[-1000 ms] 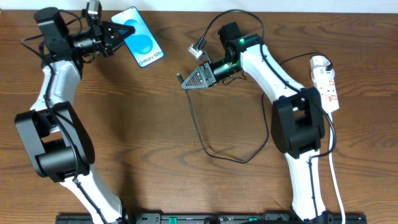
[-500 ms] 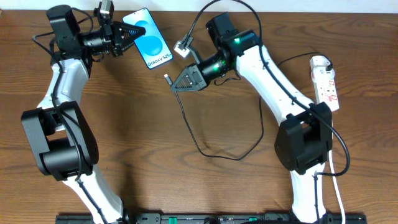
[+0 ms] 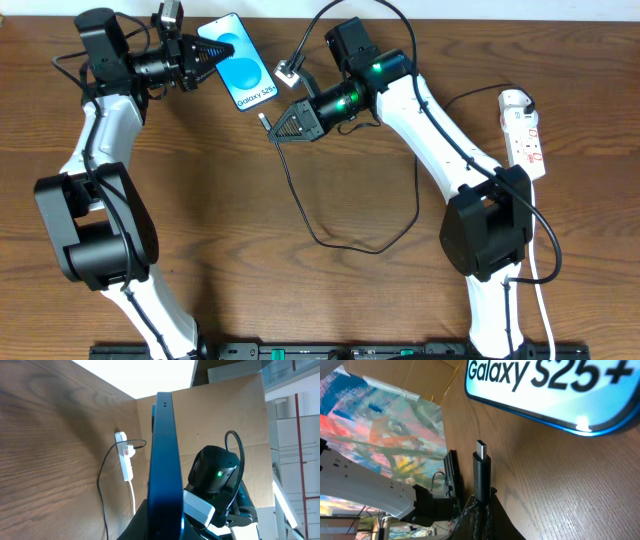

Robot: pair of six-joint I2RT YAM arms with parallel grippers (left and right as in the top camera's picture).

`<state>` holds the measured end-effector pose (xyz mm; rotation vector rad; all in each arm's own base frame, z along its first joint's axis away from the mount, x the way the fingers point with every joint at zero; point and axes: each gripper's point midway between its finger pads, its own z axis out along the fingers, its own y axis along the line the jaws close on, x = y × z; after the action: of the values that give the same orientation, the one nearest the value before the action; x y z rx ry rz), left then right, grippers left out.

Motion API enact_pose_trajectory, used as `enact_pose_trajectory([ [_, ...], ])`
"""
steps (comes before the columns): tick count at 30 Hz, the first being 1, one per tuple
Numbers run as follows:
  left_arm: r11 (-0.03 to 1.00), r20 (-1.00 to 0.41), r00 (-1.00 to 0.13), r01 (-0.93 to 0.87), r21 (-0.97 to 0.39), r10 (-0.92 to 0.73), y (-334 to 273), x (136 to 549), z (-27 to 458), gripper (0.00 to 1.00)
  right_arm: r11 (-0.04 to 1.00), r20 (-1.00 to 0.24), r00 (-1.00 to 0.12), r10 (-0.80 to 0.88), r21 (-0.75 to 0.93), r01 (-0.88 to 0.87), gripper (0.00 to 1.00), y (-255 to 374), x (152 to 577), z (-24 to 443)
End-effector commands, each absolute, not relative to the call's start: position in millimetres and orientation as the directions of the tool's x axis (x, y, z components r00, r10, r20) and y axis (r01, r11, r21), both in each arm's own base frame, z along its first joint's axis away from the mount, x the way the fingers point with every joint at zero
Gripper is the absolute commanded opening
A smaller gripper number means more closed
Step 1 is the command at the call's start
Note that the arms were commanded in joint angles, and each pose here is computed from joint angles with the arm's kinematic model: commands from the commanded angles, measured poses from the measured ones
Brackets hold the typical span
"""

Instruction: Plug charger to phone and switch on socket

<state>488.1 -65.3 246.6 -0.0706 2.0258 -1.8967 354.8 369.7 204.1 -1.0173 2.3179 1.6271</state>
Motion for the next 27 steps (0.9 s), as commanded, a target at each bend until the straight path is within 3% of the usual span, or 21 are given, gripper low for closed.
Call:
enact_pose_trajectory([
  [1, 0.081, -0.229, -0.938, 0.216, -0.973, -0.258, -66.7, 482.2, 249.6, 0.07, 0.184, -0.460, -0.770, -0.442, 0.794, -0.579, 0.01, 368.1, 353.7, 209.2],
  [27, 0.078, -0.219, -0.941, 0.206, -0.976, -0.259, -66.7, 482.1, 249.7, 0.07, 0.196, -0.479, -0.782, -0.400, 0.788, -0.583, 0.01, 362.6, 373.7, 207.4],
])
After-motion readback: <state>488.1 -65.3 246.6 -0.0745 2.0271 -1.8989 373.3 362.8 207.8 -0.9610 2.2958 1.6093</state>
